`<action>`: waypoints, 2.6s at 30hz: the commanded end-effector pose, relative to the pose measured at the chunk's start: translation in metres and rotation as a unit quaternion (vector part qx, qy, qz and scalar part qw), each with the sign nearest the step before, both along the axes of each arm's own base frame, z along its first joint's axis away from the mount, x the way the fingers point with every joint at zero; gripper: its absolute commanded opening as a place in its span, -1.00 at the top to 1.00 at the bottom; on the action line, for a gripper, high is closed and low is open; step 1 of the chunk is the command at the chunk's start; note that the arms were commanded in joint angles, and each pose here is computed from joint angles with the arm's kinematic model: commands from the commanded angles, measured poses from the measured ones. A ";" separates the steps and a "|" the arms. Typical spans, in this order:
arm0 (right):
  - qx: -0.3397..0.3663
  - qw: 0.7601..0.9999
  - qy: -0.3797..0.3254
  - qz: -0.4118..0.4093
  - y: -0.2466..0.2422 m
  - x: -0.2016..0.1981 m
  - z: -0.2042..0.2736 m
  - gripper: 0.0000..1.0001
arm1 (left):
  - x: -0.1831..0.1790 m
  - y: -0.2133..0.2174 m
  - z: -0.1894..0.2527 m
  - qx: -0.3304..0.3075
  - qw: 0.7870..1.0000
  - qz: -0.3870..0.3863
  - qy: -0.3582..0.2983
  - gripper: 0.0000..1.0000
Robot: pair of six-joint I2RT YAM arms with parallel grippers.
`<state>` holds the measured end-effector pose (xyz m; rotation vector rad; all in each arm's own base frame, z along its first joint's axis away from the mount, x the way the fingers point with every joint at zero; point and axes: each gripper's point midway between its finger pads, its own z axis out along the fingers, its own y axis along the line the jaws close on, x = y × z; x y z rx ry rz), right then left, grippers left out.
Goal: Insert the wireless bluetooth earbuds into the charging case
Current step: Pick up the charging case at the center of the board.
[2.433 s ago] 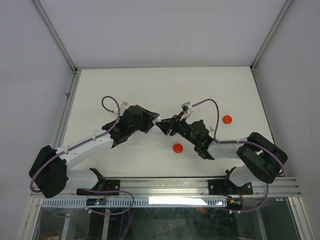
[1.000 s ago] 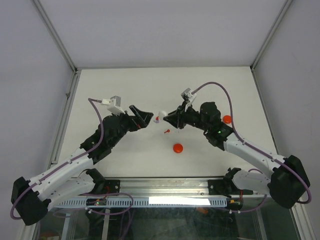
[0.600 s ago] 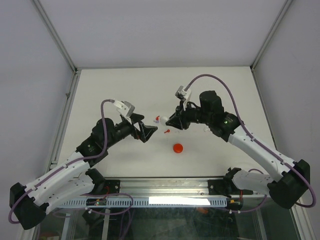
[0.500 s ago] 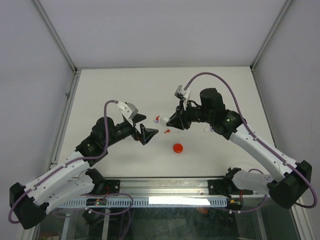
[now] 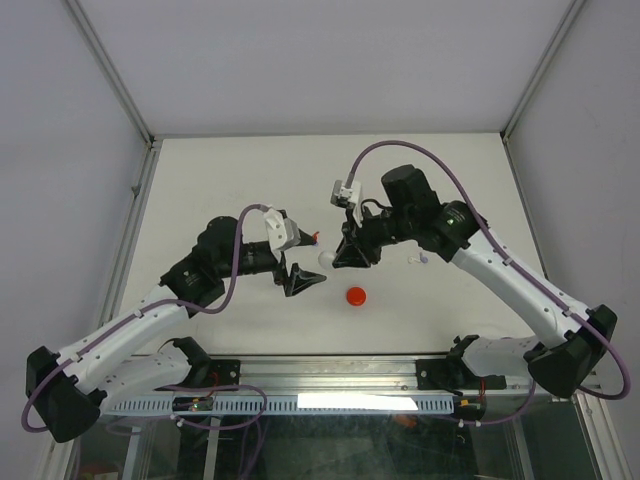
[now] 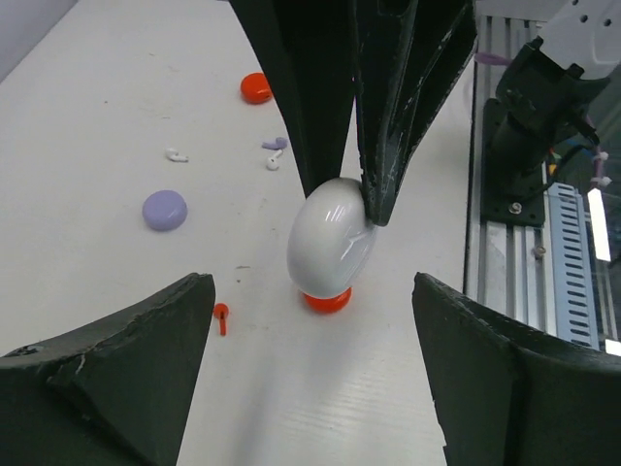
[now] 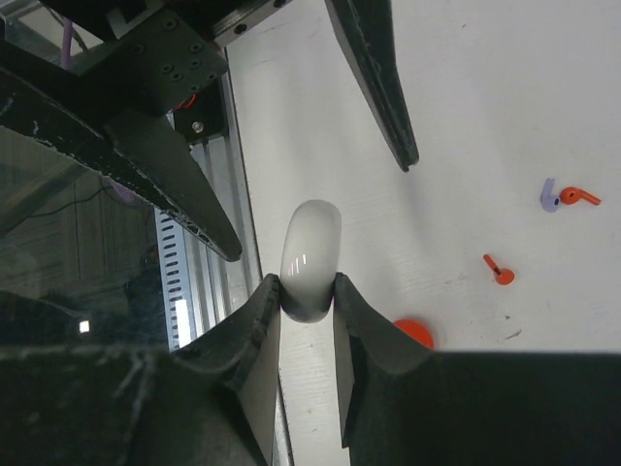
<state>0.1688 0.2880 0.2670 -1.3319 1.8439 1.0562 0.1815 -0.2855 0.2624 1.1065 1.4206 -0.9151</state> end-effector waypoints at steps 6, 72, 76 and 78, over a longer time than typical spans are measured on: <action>-0.011 0.999 -0.021 0.048 0.001 -0.013 0.013 0.99 | -0.030 -0.017 0.016 -0.014 0.993 -0.118 -0.026 -0.28; 0.138 0.969 -0.194 0.059 0.005 -0.024 0.038 -0.13 | -0.039 -0.002 0.037 -0.181 0.982 -0.062 -0.005 1.00; 0.168 0.965 -0.194 0.054 0.009 -0.025 0.033 -0.13 | -0.040 -0.001 0.039 -0.191 0.980 -0.062 -0.010 1.00; 0.177 0.964 -0.193 0.053 0.012 -0.024 0.033 -0.10 | -0.040 -0.001 0.038 -0.192 0.979 -0.063 -0.010 1.00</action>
